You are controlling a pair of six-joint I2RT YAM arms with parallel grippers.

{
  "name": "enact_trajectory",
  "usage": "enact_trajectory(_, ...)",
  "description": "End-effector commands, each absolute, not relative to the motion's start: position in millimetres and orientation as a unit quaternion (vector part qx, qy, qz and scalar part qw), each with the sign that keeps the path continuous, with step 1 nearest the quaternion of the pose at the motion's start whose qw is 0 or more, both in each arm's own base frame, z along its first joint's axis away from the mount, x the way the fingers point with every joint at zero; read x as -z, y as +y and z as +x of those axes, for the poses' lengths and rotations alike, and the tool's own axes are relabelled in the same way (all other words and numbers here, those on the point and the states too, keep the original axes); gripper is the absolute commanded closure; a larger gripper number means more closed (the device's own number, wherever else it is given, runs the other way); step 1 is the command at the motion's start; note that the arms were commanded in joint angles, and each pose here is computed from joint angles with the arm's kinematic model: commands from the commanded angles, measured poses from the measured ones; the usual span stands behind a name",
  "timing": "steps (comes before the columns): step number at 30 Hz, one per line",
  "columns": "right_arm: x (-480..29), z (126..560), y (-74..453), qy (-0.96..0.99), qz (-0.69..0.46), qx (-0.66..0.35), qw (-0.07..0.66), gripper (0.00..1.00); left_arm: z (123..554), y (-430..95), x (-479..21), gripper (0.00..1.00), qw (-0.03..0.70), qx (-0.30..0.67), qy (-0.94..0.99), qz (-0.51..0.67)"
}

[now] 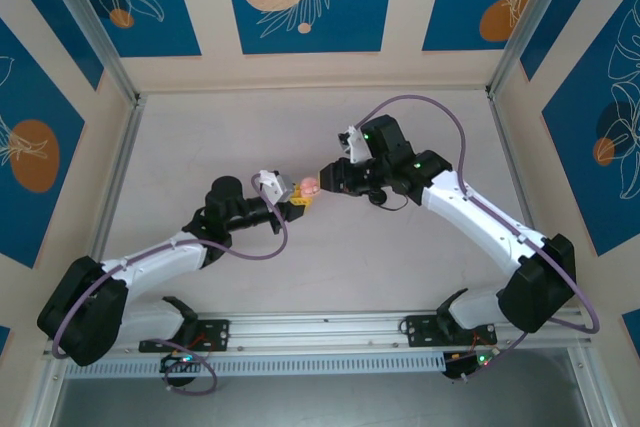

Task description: Insert the wireless bluetooth earbuds into the charging case

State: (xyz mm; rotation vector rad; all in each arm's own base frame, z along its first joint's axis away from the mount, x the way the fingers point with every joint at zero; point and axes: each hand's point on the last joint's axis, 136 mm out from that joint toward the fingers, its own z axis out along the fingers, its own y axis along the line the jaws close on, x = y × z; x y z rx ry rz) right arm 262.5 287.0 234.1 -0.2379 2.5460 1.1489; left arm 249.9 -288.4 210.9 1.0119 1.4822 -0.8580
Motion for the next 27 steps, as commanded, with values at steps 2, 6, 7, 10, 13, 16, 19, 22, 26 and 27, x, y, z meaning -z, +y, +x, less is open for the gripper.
enact_trajectory(2,-235.6,259.1,298.4,0.892,-0.104,-0.412,0.153,0.73,244.5,-293.1,-236.6,0.91,0.569,0.371,0.589,0.438)
enact_trajectory(6,-234.9,258.3,298.8,0.894,-0.107,-0.407,0.151,0.75,246.1,-291.7,-236.0,0.91,0.569,0.367,0.594,0.434)
enact_trajectory(7,-236.7,258.7,298.2,0.894,-0.107,-0.407,0.155,0.75,247.4,-290.7,-235.6,0.91,0.570,0.364,0.597,0.432)
enact_trajectory(10,-245.4,260.6,294.4,0.892,-0.106,-0.403,0.175,0.71,253.1,-286.1,-233.5,0.91,0.573,0.350,0.611,0.420)
enact_trajectory(13,-254.4,263.3,290.9,0.891,-0.102,-0.400,0.191,0.67,265.2,-276.0,-228.2,0.91,0.563,0.326,0.644,0.402)
enact_trajectory(16,-257.4,270.9,290.1,0.893,-0.085,-0.392,0.202,0.65,279.7,-259.4,-223.9,0.91,0.546,0.294,0.686,0.382)
enact_trajectory(19,-251.3,277.8,295.1,0.902,-0.052,-0.381,0.195,0.65,294.4,-235.3,-223.8,0.91,0.530,0.265,0.726,0.349)
enact_trajectory(22,-238.2,281.3,306.1,0.912,-0.010,-0.378,0.157,0.63,309.8,-204.1,-224.9,0.91,0.514,0.242,0.766,0.299)
enact_trajectory(26,-218.0,281.1,332.9,0.922,0.003,-0.369,0.115,0.60,327.7,-154.6,-221.6,0.91,0.495,0.224,0.814,0.206)
enact_trajectory(27,-213.7,281.8,341.3,0.924,-0.001,-0.366,0.106,0.60,331.2,-142.1,-219.1,0.91,0.488,0.221,0.824,0.183)
